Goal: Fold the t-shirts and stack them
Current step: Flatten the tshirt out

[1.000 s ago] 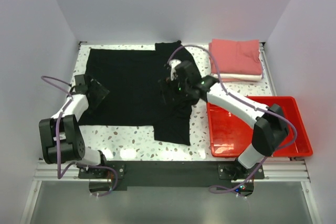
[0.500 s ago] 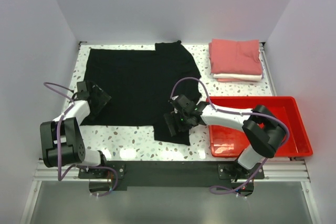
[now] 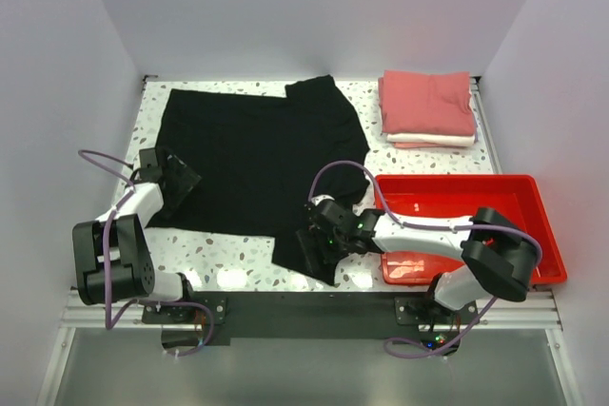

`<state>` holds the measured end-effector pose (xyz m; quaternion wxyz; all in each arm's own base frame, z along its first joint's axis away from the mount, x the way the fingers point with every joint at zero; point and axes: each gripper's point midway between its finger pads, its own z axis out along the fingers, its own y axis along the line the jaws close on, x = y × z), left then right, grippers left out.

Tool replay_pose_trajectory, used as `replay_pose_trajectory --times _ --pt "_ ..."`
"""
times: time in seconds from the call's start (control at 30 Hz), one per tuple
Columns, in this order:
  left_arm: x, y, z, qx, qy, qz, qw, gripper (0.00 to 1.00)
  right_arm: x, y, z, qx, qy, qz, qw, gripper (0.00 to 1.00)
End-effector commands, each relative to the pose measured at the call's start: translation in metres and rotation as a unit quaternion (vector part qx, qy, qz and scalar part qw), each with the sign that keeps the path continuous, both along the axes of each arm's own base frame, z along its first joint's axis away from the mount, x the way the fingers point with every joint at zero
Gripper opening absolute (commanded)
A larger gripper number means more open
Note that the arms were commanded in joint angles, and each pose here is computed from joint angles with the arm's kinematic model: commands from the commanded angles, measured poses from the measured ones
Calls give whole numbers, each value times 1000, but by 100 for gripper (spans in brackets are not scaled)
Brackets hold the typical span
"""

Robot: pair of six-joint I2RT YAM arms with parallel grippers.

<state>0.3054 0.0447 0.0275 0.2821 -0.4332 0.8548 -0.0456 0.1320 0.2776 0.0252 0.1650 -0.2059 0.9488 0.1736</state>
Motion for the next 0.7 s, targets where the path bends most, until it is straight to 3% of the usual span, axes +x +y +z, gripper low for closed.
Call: replay_pose_trajectory --times 0.0,0.37,0.47,0.67 --pt "-11 4 -4 12 16 3 1000 100 -22 -41 -15 -80 41 -28 995 99" --pt "-14 3 29 8 -16 28 999 100 26 3 78 -6 -78 11 997 99" --pt "-17 1 35 1 -23 35 999 100 50 1 86 -13 -111 -13 994 99" --pt "-42 21 34 35 21 105 994 100 96 1 75 7 -98 -44 994 99"
